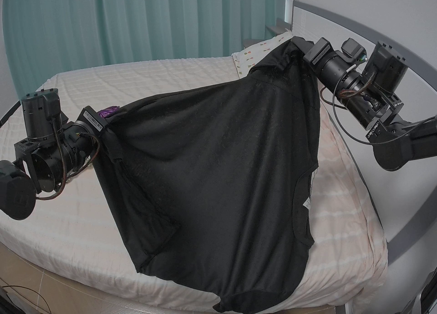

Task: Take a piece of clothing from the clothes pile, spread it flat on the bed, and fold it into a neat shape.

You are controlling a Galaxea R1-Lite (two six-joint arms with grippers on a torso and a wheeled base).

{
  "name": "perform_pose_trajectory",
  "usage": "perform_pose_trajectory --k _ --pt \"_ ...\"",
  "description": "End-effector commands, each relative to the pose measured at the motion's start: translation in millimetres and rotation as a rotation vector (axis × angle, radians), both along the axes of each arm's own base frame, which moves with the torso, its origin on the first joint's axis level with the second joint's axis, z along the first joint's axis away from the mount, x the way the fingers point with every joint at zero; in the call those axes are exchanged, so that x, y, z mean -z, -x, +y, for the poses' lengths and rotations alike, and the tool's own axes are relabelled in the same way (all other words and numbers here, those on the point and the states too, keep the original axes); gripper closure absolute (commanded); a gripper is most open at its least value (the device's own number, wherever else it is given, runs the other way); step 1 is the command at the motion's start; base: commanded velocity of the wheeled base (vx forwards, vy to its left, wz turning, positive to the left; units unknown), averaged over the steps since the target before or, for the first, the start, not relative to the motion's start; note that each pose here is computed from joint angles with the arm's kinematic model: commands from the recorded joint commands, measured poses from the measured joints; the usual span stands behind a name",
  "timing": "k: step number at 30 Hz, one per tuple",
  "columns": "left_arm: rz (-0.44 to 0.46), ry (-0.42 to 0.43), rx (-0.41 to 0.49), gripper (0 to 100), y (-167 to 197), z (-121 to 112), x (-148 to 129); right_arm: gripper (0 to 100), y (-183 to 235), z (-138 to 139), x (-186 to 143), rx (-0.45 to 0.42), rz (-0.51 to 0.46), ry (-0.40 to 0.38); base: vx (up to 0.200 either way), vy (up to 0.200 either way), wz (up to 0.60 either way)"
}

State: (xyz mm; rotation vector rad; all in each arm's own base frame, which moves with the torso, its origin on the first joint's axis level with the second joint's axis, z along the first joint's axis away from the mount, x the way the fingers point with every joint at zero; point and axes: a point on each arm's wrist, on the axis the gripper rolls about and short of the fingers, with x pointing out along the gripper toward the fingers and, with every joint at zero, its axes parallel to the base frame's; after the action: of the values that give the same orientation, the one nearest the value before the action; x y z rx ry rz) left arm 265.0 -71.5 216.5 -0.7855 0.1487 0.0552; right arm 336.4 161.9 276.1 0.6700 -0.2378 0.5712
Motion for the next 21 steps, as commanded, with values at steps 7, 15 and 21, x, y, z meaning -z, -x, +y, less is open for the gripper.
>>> perform_pose_trajectory --k 7,15,21 --pt "0.15 0.016 0.011 100 -21.0 -6.6 43.5 100 -30.2 0.7 60.6 0.017 0.194 -0.013 0.114 0.0 0.0" --pt "0.269 0.077 0.049 100 -36.4 -12.6 78.3 100 -43.0 -2.8 103.6 0.035 0.307 -0.035 0.0 0.0 0.0" --pt "0.325 0.096 0.058 0 -59.4 -15.9 114.9 0 -62.5 -7.2 143.0 0.055 0.371 -0.021 0.0 0.0 0.0"
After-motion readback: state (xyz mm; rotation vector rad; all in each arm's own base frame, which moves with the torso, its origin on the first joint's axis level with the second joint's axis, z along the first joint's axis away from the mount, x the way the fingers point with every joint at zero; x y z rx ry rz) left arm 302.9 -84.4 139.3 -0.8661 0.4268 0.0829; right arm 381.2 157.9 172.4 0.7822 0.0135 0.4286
